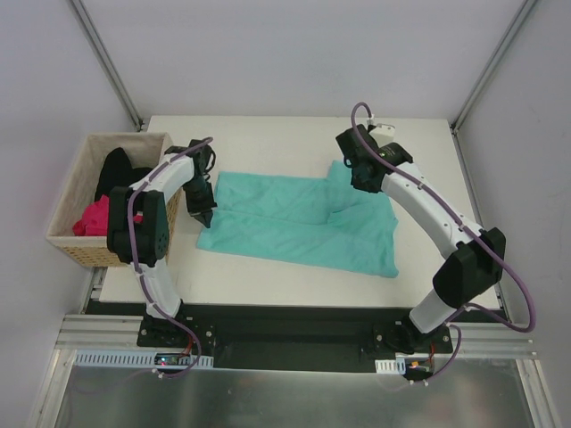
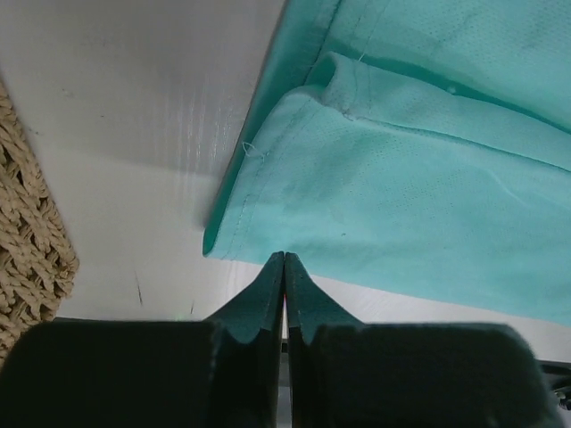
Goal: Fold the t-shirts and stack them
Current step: Fold the flattened tshirt in 1/3 of the way
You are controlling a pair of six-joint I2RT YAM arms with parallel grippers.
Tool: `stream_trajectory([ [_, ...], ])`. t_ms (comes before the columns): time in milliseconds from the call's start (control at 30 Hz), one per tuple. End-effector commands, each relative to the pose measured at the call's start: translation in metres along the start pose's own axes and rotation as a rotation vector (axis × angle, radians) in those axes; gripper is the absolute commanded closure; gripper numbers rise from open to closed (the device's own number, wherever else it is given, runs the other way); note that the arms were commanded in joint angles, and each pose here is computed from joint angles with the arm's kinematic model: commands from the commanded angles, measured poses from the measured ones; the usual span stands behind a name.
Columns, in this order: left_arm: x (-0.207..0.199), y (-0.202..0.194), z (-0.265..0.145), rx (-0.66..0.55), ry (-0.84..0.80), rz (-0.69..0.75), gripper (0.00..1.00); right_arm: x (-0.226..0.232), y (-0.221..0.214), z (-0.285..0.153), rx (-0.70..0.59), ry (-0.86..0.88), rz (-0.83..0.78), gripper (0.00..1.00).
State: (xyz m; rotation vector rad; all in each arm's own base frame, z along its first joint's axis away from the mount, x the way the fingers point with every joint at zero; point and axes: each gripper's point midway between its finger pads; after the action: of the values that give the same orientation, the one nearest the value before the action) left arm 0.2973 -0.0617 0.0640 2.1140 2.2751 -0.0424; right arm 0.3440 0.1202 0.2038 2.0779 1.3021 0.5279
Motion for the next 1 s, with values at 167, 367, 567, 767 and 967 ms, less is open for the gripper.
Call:
stream_trajectory([
  [167,-0.002,0.009,0.028,0.025,-0.023,-0.01,1.0,0.002,0.022,-0.009,-0.028,0.032,-0.004,0.82],
  [367,-0.009,0.004,0.043,0.076,-0.06,-0.014,1.0,-0.002,0.029,-0.013,-0.034,0.042,0.005,0.82],
  [567,-0.012,-0.017,0.055,0.151,-0.082,-0.045,1.0,-0.009,0.036,-0.017,-0.041,0.05,0.019,0.82],
  [767,-0.01,-0.044,0.054,0.185,-0.065,-0.074,1.0,-0.011,0.034,-0.014,-0.019,0.059,0.023,0.81],
  [967,-0.014,-0.067,0.045,0.202,-0.059,-0.094,1.0,-0.009,0.03,-0.009,0.005,0.077,0.014,0.82],
])
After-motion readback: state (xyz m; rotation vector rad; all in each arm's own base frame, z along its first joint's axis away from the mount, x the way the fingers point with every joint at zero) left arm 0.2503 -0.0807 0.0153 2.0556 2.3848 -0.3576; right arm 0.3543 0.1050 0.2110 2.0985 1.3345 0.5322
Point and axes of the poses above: each gripper's point midway between its finger pads, its own z axis out along the fingers, its own x axis along the line the jaws close on, y = z × x, and after that the axes turned 10 degrees about z, right-handed
